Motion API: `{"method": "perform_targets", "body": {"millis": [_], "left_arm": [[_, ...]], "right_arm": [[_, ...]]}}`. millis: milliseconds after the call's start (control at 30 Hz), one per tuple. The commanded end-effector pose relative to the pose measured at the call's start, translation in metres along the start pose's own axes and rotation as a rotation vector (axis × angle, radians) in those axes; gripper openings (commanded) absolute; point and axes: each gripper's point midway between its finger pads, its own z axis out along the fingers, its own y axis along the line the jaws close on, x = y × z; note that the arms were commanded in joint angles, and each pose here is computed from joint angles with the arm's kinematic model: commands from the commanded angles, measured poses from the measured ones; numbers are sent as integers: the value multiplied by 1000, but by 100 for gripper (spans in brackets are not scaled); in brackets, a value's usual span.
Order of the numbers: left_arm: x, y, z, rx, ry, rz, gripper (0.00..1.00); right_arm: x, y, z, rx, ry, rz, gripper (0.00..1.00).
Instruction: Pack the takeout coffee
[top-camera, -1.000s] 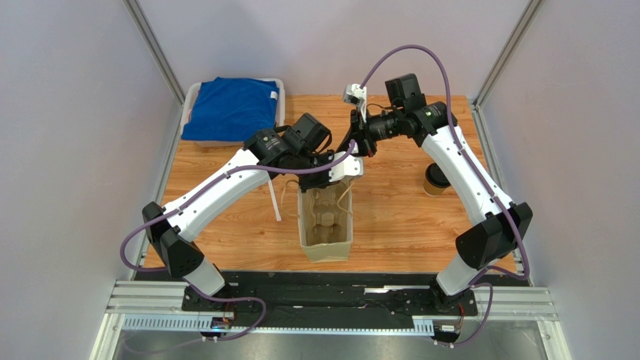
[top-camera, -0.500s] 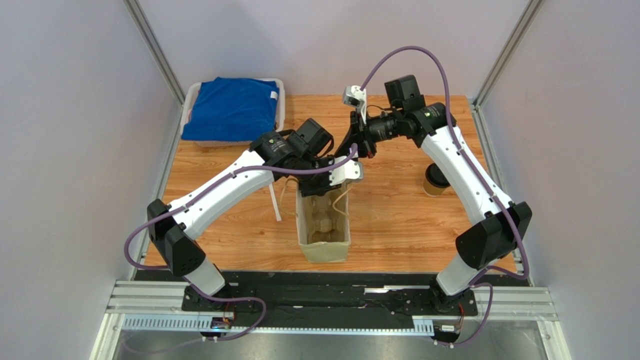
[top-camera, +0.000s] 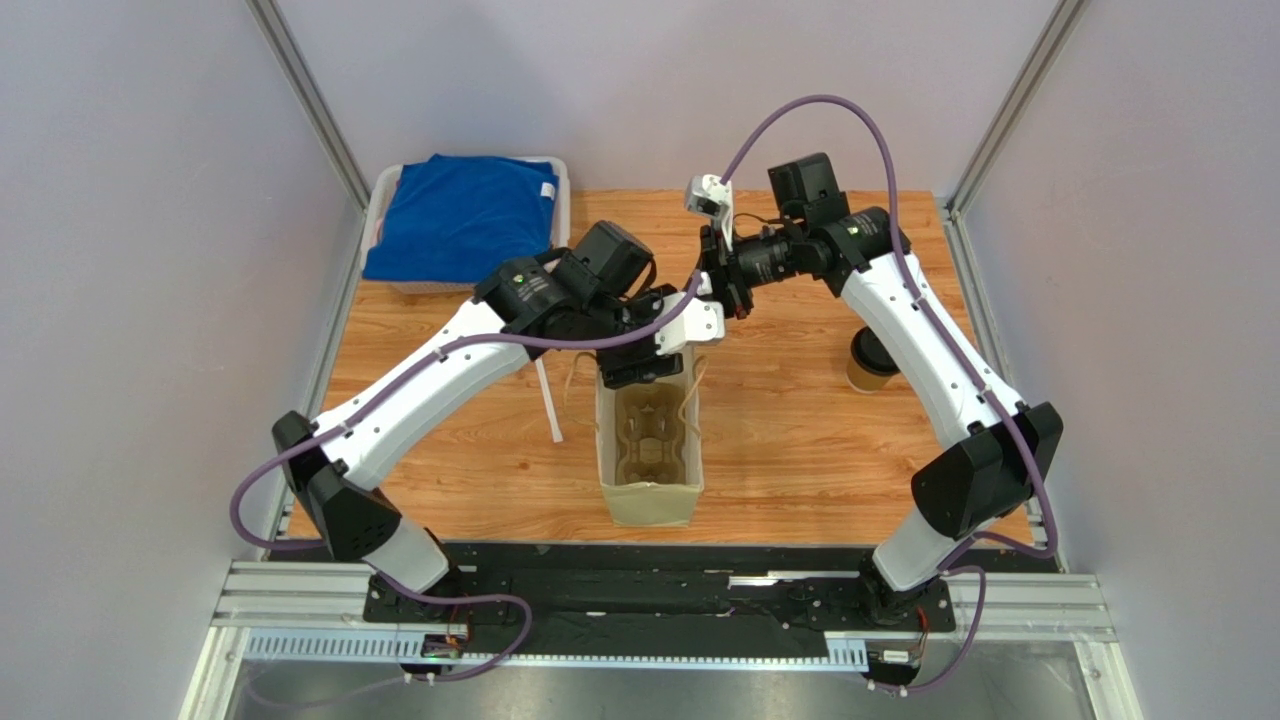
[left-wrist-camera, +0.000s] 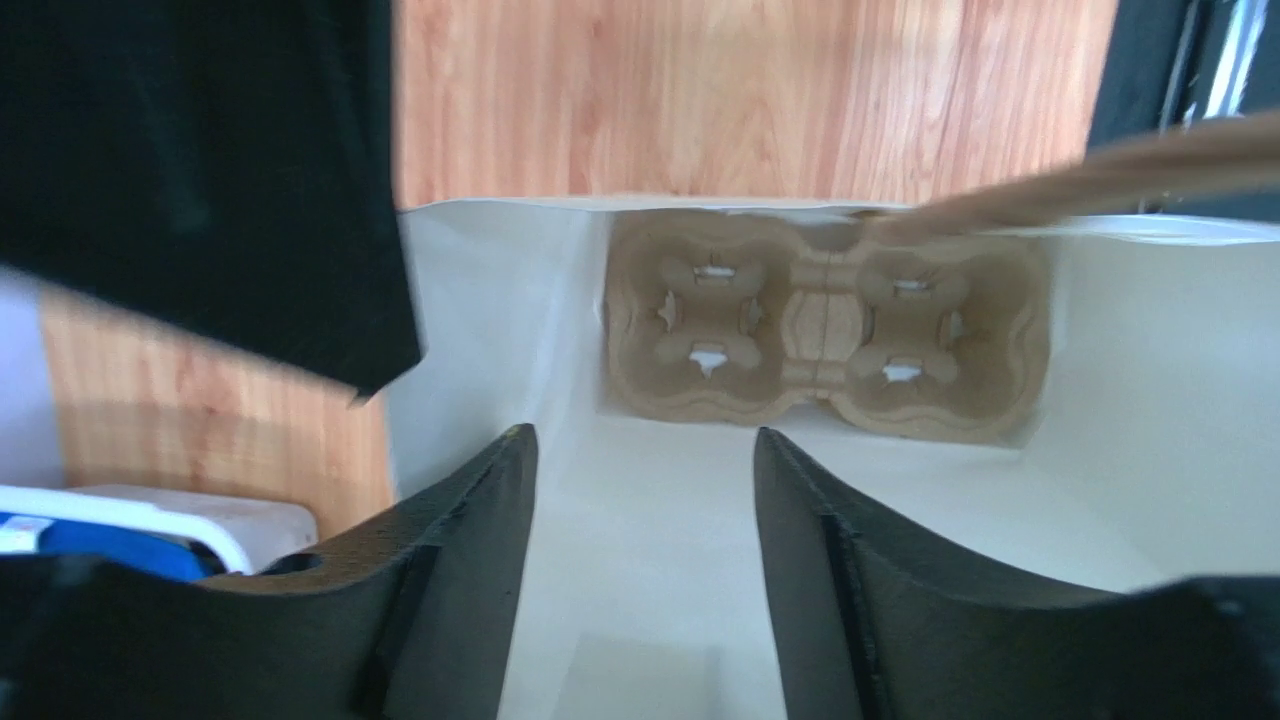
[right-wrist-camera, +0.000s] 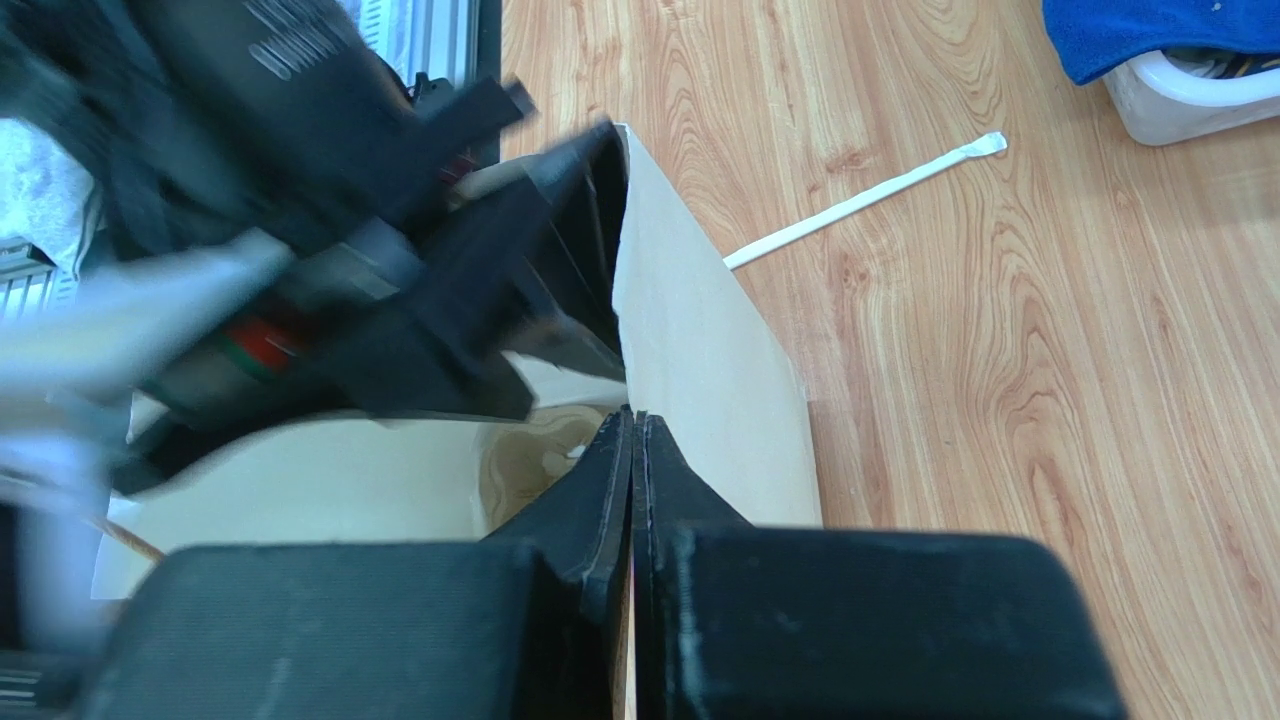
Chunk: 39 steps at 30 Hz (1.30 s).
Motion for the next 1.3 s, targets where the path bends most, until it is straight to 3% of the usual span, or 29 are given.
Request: {"method": "perform_targets", "body": {"millis": [0,300,600,767,967,1267], "left_arm": [[-53,-7,-65,-74,-236,84,65],[-68,-20,-124,-108,-396,98,71],[-61,44,-190,-337,-661,-244,76],[-26,70,-180,-414,-657,-370,77],[-10,70,-165,-402,-605,-394,79],[3,75,-139,-355,-570,-544,82]], "right_arm": [[-8,3,-3,-11,-28,-65,0],[-13,11,-9,-4,-39,-111,0],[-18,28,-15,14,-29,-190,0],[-22,42,-19,37,-24,-199,0],[-6,60,-16,54,7,-249,0],[9,39,-8,86,54,-250,0]]}}
